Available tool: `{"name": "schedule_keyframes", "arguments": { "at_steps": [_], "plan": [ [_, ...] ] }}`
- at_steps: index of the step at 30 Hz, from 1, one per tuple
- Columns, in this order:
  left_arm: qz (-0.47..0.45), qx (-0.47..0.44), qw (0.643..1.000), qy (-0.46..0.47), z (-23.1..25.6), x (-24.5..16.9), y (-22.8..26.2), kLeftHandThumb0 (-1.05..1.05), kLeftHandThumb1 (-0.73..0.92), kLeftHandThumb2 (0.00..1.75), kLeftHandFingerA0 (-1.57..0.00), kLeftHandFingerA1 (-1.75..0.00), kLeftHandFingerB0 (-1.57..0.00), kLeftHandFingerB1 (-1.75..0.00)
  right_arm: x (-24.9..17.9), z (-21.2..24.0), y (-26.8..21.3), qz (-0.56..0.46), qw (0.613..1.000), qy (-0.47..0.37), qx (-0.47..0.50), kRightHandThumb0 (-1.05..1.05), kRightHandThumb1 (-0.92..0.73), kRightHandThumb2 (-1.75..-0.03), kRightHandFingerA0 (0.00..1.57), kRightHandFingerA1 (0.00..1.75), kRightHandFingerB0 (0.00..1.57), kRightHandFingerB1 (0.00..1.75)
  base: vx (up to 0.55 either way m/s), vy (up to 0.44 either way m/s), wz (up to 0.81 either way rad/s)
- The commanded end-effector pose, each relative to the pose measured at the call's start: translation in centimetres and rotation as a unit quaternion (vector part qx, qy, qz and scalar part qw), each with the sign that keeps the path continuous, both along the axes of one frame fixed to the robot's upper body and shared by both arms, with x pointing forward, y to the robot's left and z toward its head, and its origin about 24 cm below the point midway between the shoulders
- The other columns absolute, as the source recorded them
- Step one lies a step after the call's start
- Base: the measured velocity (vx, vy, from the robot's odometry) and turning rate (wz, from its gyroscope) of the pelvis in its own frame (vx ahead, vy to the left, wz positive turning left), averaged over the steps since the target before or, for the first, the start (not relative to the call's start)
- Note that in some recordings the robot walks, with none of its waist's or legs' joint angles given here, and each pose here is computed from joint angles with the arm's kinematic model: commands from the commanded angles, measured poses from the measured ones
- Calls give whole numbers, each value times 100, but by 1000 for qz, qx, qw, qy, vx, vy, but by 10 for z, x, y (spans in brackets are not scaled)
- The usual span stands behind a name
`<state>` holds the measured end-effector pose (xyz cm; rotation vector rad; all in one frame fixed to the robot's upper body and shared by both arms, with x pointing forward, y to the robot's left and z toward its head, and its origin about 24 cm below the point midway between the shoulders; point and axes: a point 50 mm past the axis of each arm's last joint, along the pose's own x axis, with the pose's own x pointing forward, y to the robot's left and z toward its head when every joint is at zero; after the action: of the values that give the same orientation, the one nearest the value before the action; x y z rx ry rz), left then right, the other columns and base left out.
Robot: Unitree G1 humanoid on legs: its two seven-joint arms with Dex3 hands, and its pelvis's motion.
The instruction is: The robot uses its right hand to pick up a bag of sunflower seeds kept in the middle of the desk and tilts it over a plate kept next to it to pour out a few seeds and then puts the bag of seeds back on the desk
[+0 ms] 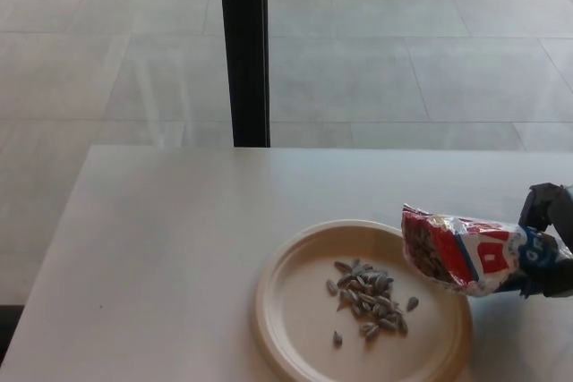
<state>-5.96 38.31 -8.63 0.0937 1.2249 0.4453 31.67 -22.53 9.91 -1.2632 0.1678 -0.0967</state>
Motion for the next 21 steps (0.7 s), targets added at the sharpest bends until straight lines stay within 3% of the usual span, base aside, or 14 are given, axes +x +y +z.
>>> {"name": "schedule_keyframes", "arguments": {
  "at_steps": [1,3,4,5,7,8,9,10,11,12,15,16,17,21],
  "plan": [
    [-116,-120,924,-345,39,146,-30,-101,68,87,-11,-83,0,-67,-132,-129,-36,-16,955,236,179,-105,-76,-63,0,0,0,0,0,0,10],
    [-115,-121,924,-345,39,146,-31,-101,68,87,-11,-83,0,-67,-134,-131,-36,-16,954,238,179,-105,-76,-63,0,0,0,0,0,0,9],
    [-110,-122,923,-349,40,146,-32,-101,56,118,-6,-72,-7,-65,-154,-152,-30,-22,947,248,202,-101,-75,-66,0,0,0,0,0,0,0],
    [-102,-124,924,-348,41,146,-32,-97,57,118,-7,-70,-10,-62,-163,-161,-27,-26,944,253,210,-99,-59,-84,0,0,0,0,0,0,0],
    [-98,-126,924,-347,41,145,-34,-97,57,118,-7,-70,-10,-62,-170,-167,-26,-29,941,256,217,-99,-59,-84,0,0,0,0,0,0,0],
    [-101,-126,924,-347,41,143,-35,-101,69,83,-10,-84,-1,-71,-174,-169,-26,-32,939,256,227,-105,-62,-101,0,19,0,0,0,0,0],
    [-104,-125,923,-350,42,144,-35,-101,69,83,-10,-84,-1,-71,-177,-171,-24,-35,936,253,242,-105,-62,-101,0,19,0,0,0,0,0],
    [-101,-124,922,-352,42,145,-34,-97,56,117,-10,-72,-8,-65,-176,-171,-23,-35,937,248,245,-105,-62,-98,0,16,0,0,0,0,0],
    [-101,-123,920,-358,44,147,-34,-102,69,85,-11,-86,-2,-73,-175,-171,-21,-32,938,237,252,-103,-60,-96,0,16,0,0,0,0,0],
    [-102,-122,919,-360,50,149,-35,-105,51,109,-10,-77,-8,-70,-171,-168,-21,-25,941,219,256,-104,-60,-95,0,11,0,0,0,0,0],
    [-103,-122,920,-359,54,150,-34,-104,57,121,-5,-74,-8,-68,-165,-161,-22,-16,945,199,261,-101,-58,-93,0,12,0,0,0,0,0],
    [-103,-122,920,-358,55,149,-33,-104,57,121,-5,-74,-8,-68,-163,-159,-22,-15,945,193,262,-101,-58,-93,0,12,0,0,0,0,0],
    [-101,-122,920,-359,55,149,-30,-101,67,89,-12,-88,-2,-75,-156,-150,-24,-9,949,179,260,-101,-58,-94,0,11,0,0,0,0,0],
    [-101,-125,920,-358,57,147,-29,-101,56,120,-5,-73,-11,-71,-144,-135,-31,8,957,167,238,-105,-61,-97,0,14,0,4,0,0,0]
  ]
}}
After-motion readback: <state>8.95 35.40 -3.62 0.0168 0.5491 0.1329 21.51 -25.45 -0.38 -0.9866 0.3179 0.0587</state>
